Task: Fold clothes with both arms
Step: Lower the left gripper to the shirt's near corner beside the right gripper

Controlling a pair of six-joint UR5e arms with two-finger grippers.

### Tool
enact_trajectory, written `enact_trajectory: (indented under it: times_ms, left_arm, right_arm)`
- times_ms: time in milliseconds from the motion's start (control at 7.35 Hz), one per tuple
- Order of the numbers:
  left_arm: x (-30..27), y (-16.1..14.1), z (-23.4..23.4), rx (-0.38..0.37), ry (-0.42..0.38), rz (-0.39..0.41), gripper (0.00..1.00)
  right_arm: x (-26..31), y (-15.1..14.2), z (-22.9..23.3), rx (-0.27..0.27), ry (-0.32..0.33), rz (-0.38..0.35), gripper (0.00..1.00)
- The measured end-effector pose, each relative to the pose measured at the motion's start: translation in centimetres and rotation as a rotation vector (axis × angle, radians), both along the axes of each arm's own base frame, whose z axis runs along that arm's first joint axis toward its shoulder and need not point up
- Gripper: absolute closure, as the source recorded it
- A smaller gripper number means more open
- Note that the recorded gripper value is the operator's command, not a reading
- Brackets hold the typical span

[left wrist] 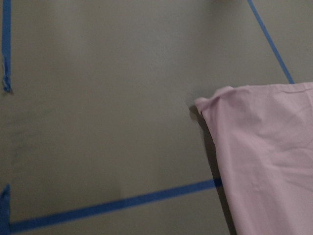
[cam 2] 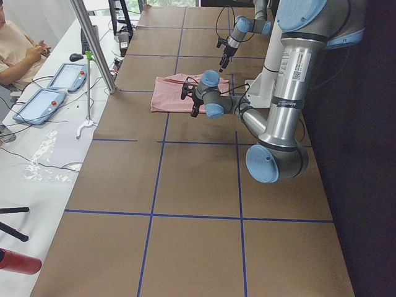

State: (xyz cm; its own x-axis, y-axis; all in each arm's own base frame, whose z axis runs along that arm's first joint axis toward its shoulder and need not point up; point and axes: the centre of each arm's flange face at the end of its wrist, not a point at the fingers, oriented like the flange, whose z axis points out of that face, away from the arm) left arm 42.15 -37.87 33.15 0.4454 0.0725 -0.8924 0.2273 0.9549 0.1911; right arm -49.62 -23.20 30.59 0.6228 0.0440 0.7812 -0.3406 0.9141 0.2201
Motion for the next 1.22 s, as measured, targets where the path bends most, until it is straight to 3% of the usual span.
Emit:
enact_trajectory:
  times_ms: [408, 680, 1224]
  left_arm:
    - [6.0, 10.1, -1.0, -0.194, 0.040, -0.044, 0.36]
    - [8.1, 13.0, -0.8, -0.257, 0.042, -0.061, 0.37]
    - [9.7, 15.5, -0.6, -0.288, 0.034, -0.033, 0.41]
  right_arm:
    - [0.1, 0.0, -0.2, 0.001, -0.005, 0.002, 0.00]
    - [0.2, 0.0, -0.2, 0.002, -0.005, 0.003, 0.00]
    - [0.2, 0.0, -0.2, 0.002, -0.005, 0.003, 0.00]
